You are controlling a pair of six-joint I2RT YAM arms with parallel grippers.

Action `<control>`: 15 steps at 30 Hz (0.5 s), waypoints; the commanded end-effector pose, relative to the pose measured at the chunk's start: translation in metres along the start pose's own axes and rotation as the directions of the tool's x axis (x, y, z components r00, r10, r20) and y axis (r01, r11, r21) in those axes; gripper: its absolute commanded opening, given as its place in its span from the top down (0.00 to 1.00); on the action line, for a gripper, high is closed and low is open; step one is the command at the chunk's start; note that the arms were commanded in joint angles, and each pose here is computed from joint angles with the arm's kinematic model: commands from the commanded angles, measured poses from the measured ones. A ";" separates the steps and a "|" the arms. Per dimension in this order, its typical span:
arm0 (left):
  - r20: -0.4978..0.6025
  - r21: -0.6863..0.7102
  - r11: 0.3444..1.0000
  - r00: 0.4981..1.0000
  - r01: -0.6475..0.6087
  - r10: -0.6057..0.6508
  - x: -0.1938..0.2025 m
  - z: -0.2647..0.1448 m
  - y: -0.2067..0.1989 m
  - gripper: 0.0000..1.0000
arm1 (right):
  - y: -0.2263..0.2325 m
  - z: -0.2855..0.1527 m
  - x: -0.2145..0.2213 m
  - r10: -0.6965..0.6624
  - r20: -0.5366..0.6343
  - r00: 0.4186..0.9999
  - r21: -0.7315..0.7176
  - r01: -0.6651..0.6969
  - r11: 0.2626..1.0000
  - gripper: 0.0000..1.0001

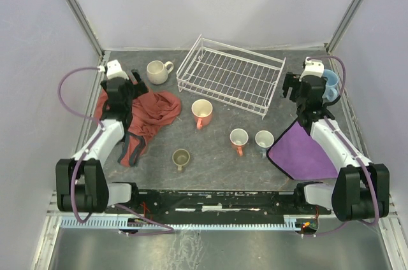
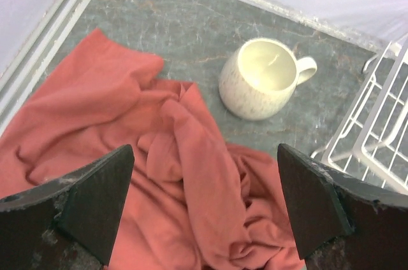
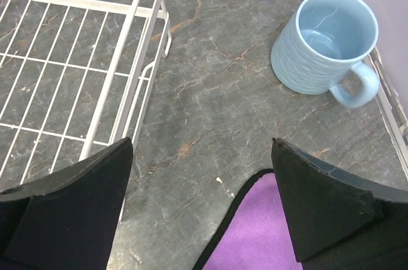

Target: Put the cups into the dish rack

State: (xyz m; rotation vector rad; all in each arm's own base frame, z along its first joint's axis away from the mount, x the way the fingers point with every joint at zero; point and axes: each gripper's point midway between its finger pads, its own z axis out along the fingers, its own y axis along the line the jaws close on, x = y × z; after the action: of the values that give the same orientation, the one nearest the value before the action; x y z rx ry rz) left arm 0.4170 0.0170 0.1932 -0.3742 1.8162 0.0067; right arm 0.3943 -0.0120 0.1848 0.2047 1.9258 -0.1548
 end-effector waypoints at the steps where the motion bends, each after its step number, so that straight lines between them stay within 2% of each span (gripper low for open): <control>1: -0.110 -0.038 0.999 0.994 -0.015 0.011 -0.020 0.021 -0.010 0.02 | 0.011 -0.008 -0.026 0.046 -0.035 0.998 -0.030 -0.047 0.998 0.03; 5: -0.242 -0.059 0.997 0.969 -0.059 0.043 -0.022 0.050 -0.018 0.04 | 0.016 -0.012 -0.048 0.071 -0.070 0.995 -0.038 -0.074 0.997 0.00; 10: -0.406 -0.056 0.995 0.913 -0.080 0.050 -0.004 0.081 -0.029 0.12 | 0.016 -0.016 -0.068 0.095 -0.125 0.988 -0.005 -0.096 0.995 0.00; 15: -0.462 -0.052 0.996 0.886 -0.066 0.034 -0.001 0.106 -0.037 0.17 | 0.041 -0.027 -0.084 0.115 -0.189 0.975 -0.125 -0.140 0.982 0.09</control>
State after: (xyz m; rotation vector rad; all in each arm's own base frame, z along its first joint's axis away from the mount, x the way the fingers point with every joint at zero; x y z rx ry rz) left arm 0.5267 0.0070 0.1730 -0.3643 2.2162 0.0524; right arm 0.4154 0.0073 0.2595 0.2704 2.0271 -0.0376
